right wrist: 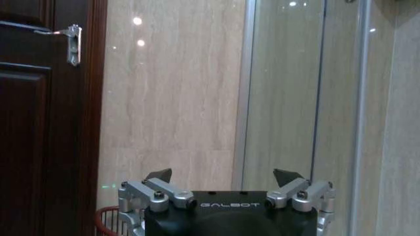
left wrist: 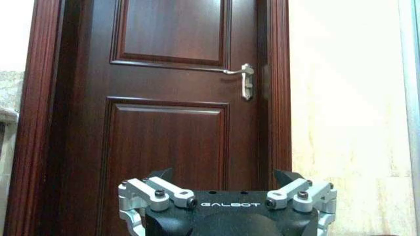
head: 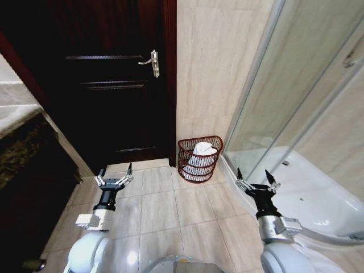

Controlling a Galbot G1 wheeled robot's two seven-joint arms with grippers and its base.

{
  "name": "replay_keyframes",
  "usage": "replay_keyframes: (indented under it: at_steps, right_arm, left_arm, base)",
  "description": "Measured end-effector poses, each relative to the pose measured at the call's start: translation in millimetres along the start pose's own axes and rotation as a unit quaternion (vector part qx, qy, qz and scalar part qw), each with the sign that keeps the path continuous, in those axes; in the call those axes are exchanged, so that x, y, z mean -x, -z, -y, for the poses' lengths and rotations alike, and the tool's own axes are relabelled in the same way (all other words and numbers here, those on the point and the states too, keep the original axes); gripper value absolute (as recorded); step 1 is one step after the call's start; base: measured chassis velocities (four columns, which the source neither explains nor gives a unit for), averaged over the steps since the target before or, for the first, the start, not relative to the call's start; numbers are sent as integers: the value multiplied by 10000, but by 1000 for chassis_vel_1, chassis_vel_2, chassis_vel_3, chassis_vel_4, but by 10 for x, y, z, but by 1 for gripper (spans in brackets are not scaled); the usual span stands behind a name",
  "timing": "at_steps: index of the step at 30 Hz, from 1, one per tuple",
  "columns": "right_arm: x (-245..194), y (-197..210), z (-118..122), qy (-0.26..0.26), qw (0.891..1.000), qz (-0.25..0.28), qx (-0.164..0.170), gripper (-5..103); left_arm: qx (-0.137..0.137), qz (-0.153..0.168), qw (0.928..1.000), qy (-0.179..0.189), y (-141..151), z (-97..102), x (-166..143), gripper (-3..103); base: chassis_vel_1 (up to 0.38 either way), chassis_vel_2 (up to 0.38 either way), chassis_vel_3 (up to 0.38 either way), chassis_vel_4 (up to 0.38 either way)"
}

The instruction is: Discard the used towel into the hamper.

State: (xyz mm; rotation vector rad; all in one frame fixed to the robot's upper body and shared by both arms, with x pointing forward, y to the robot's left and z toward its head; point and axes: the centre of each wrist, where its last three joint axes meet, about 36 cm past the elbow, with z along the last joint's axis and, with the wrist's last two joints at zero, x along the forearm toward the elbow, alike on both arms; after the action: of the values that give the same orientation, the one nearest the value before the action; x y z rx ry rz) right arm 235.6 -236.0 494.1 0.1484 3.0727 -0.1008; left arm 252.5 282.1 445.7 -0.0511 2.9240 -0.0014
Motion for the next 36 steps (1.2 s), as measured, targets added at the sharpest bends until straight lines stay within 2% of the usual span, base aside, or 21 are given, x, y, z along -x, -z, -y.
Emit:
replay_keyframes:
  at_steps: [27, 36]
  right_arm:
    - [-56, 43, -31, -265, 9996, 2, 18, 100]
    - [-72, 53, -40, -338, 9994, -27, 55, 100]
  left_arm:
    - [25, 25, 10000, 26, -59, -21, -29, 100]
    - [-82, 137, 9999, 20, -65, -8, -19, 100]
  base:
    - [-77, -69, -64, -73]
    - [-124, -123, -129, -123]
